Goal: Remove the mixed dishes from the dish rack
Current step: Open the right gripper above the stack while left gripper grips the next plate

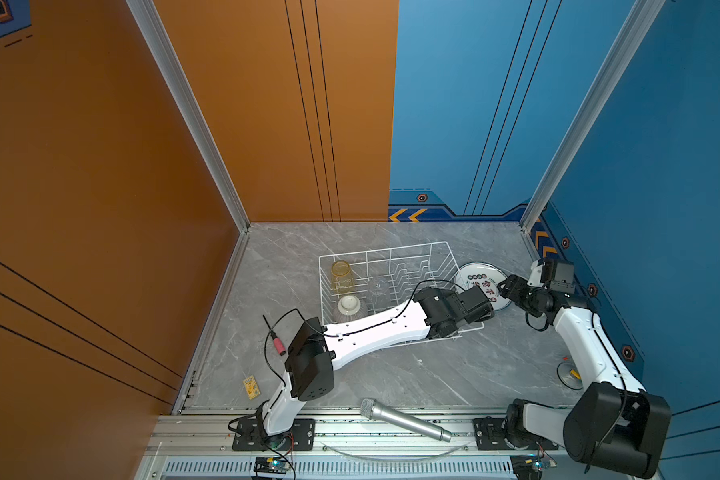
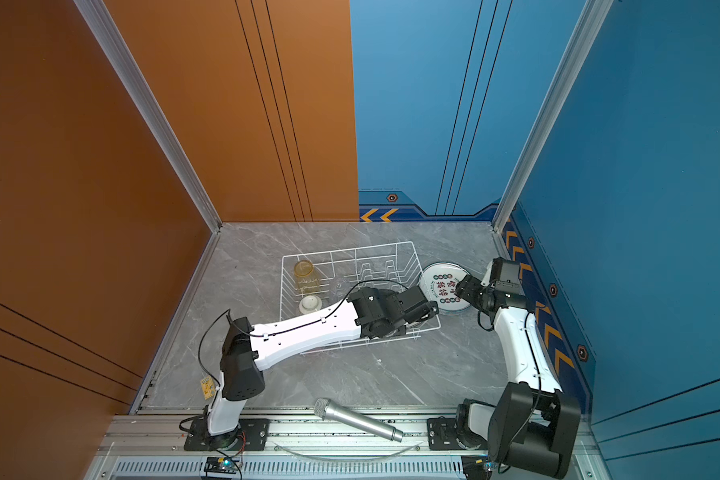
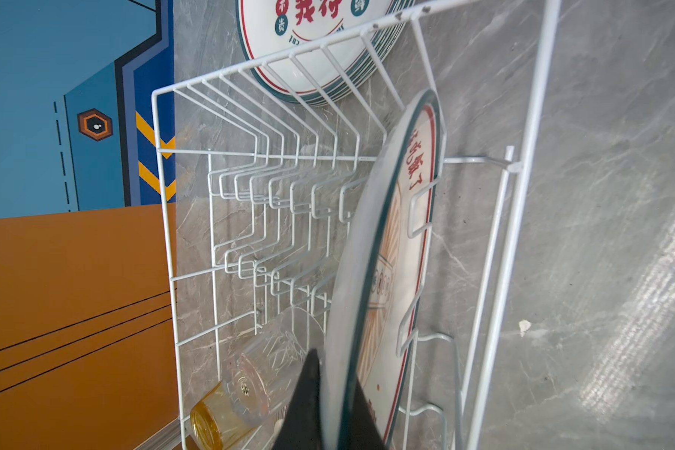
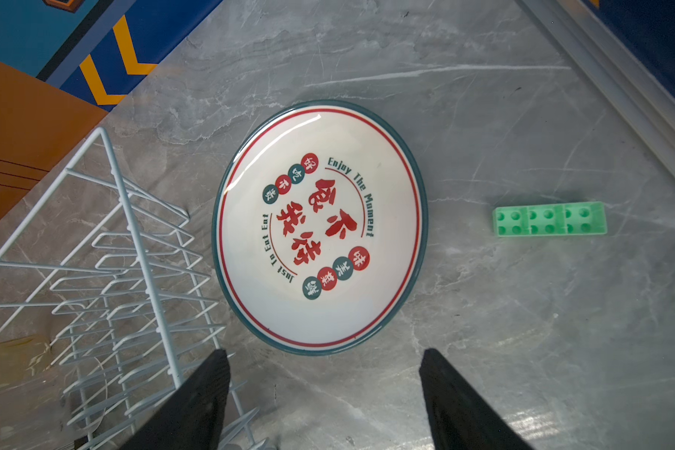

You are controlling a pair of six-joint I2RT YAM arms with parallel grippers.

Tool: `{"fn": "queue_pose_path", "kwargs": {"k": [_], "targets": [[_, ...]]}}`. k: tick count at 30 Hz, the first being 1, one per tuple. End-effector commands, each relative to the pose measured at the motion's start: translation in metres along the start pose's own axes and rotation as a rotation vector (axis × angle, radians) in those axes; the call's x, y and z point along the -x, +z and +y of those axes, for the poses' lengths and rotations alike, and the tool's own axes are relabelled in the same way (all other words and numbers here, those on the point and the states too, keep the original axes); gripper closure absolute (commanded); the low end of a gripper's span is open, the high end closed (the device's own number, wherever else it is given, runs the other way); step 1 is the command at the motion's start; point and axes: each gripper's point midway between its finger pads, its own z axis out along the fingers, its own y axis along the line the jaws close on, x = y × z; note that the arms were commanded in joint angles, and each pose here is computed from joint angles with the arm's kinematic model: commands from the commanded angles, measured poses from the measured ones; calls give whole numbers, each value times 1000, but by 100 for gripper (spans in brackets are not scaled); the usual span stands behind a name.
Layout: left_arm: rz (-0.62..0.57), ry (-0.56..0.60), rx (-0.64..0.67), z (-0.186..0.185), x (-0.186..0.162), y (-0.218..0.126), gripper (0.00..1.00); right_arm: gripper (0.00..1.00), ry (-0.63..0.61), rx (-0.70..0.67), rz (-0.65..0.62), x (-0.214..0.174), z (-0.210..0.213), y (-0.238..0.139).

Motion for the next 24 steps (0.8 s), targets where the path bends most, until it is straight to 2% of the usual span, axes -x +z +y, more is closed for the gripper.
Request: {"fn": "queue_pose_path", "kwargs": {"k": [1, 12, 17, 24], "targets": [[-2, 15, 38, 1, 7, -9, 100, 24, 10, 32, -31, 4, 4, -4], [-65, -119, 176, 50, 8, -41, 100, 24, 7, 64, -48, 6, 13, -5], [-137, -178, 180, 65, 9, -62, 100, 24, 4, 79, -41, 4, 17, -2], [-153, -241, 218, 87, 0, -77, 100, 24, -9, 97, -43, 5, 25, -1]]}}
